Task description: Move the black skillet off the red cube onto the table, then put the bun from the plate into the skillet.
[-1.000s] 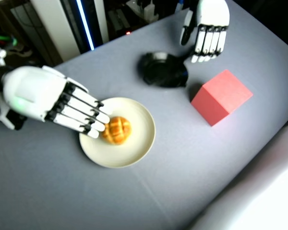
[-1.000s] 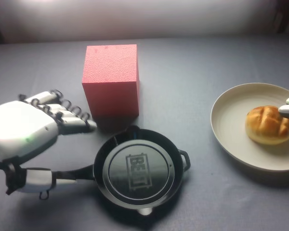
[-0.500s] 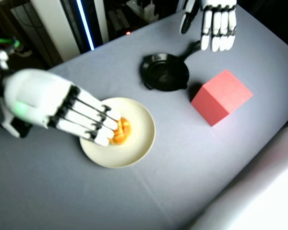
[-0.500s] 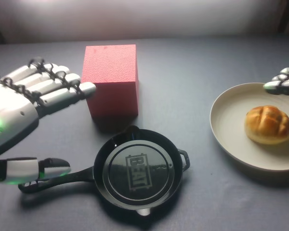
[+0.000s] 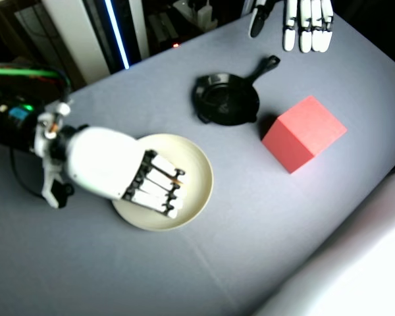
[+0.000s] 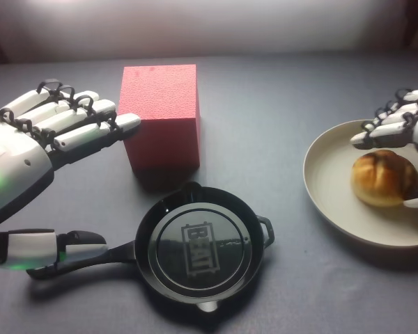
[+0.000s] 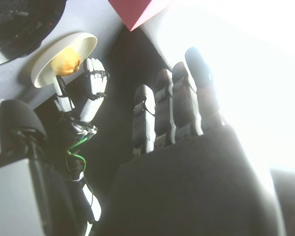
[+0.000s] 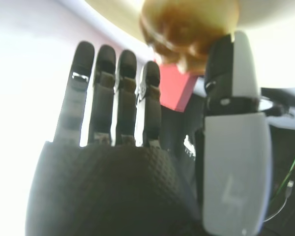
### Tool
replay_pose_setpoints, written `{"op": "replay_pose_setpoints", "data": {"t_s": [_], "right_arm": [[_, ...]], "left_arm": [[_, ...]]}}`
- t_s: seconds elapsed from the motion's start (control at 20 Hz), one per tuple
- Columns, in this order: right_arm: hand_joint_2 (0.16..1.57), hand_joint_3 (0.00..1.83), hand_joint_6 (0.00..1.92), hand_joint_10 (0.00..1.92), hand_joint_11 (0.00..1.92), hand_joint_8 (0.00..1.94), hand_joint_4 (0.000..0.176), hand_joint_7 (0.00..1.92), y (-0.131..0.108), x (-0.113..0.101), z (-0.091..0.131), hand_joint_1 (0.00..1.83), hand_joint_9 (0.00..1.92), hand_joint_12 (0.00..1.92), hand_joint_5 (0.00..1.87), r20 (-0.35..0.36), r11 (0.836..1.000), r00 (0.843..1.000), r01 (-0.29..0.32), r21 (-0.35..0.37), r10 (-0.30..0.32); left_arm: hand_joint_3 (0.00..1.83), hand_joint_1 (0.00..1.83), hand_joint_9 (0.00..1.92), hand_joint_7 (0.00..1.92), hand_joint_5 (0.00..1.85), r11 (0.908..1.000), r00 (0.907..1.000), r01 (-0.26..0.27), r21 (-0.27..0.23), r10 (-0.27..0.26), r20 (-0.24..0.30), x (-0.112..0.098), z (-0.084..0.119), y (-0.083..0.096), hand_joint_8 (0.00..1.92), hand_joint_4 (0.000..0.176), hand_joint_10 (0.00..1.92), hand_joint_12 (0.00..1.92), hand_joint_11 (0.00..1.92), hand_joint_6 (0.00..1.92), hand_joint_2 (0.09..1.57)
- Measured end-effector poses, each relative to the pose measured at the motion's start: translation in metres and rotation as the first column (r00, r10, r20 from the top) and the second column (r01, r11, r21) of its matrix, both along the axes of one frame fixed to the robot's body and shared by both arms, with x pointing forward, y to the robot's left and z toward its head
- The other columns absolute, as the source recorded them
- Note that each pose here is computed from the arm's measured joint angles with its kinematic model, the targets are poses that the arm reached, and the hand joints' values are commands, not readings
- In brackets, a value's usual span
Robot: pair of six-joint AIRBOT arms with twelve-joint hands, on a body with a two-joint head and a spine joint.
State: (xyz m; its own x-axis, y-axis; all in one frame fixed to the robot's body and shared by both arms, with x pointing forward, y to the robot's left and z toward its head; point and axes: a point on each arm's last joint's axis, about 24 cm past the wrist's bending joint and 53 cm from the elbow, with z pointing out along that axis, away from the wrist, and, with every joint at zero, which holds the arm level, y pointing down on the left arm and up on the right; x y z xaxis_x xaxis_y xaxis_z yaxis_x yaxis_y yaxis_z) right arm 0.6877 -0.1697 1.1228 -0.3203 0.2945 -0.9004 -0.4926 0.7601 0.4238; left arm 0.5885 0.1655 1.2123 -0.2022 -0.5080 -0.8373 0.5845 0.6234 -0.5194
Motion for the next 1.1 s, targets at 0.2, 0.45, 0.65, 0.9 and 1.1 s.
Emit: {"op": "replay_pose_setpoints", "data": {"t_s": [0.2,0.45,0.65,0.9,1.1], "right_arm": [[1.03,0.02,0.67,0.10,0.36,0.46,0.005,1.16,0.005,0.002,-0.003,1.23,1.01,1.26,1.03,-0.006,1.000,1.000,-0.006,-0.007,0.005],[1.09,0.00,0.88,1.13,0.48,0.96,0.000,1.08,0.008,-0.002,0.005,1.38,0.90,1.38,0.98,0.007,1.000,1.000,-0.016,0.006,0.016],[1.14,0.00,0.91,1.33,0.38,1.21,0.000,0.91,0.018,-0.019,0.044,1.36,0.75,1.56,0.98,0.100,0.991,0.993,-0.081,0.109,0.070],[1.14,0.00,0.97,1.10,0.64,1.17,0.000,0.96,0.052,-0.041,0.088,1.25,0.82,1.40,0.91,0.202,0.940,0.960,-0.242,0.239,0.195],[1.11,0.00,1.06,0.53,0.30,0.89,0.000,0.96,0.105,-0.063,0.101,1.24,0.79,1.32,1.01,0.262,0.882,0.910,-0.388,0.268,0.321]], "left_arm": [[0.00,0.71,0.17,0.20,0.18,1.0000,1.0000,-0.005,-0.001,0.005,-0.004,0.000,-0.001,0.001,0.00,0.102,0.00,0.72,0.00,0.00,0.97],[0.00,0.72,0.17,0.21,0.19,1.0000,0.9999,-0.009,0.001,0.009,-0.009,0.000,-0.003,0.003,0.00,0.095,0.00,0.72,0.00,0.00,0.97],[0.00,0.72,0.18,0.21,0.19,0.9999,0.9999,-0.014,-0.001,0.014,-0.010,0.000,-0.004,0.005,0.00,0.097,0.00,0.80,0.00,0.00,0.96],[0.00,0.74,0.17,0.20,0.19,0.9994,0.9994,-0.033,-0.015,0.033,-0.012,0.001,-0.004,0.010,0.00,0.083,0.00,0.72,0.00,0.00,0.97],[0.00,0.64,0.18,0.21,0.17,0.9991,0.9993,-0.036,-0.023,0.036,-0.003,0.000,-0.002,0.012,0.00,0.099,0.00,0.74,0.00,0.00,0.99]]}}
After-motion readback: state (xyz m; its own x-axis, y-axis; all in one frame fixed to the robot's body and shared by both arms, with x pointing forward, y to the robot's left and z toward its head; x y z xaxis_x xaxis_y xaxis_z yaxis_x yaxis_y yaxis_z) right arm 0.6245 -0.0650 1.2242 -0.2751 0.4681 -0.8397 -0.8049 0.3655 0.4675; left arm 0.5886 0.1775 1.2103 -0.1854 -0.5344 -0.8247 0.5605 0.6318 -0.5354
